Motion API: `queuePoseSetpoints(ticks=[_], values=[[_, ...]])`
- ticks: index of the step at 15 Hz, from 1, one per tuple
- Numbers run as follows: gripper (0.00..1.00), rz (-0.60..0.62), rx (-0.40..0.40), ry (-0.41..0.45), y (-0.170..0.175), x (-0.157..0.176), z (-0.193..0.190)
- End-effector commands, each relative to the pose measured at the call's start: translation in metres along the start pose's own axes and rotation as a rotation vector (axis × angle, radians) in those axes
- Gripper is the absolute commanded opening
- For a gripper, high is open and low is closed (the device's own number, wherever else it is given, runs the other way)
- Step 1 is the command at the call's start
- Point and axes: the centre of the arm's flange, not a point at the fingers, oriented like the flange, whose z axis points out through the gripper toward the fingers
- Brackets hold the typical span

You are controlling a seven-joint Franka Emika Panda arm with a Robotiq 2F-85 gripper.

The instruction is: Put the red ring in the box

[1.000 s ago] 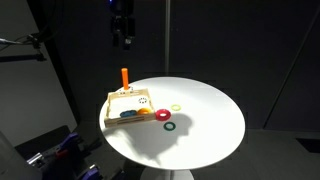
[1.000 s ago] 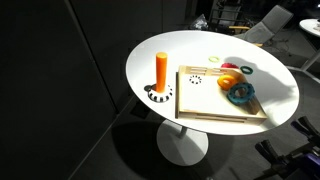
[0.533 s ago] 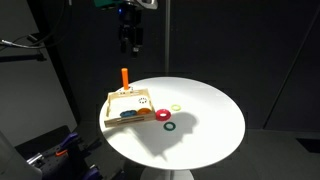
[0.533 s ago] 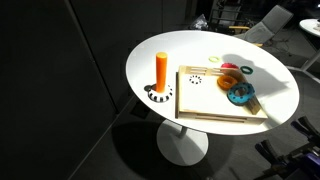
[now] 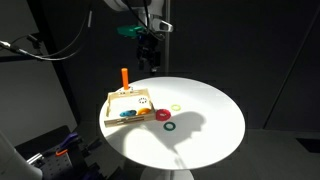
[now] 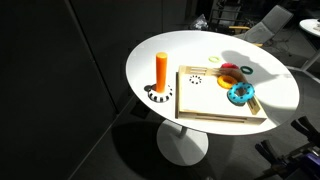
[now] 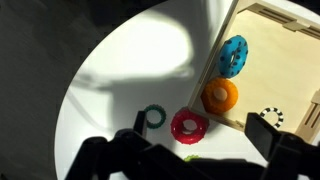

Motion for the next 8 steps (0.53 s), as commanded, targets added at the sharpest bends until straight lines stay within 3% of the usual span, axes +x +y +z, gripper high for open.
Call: queuePoseSetpoints(ticks=[1,8], values=[[1.0,0.049,-0.011,0.01,0.01,0.03,0.032],[1.0,0.088,-0.04,-0.009,0.024,0.083,0.115]])
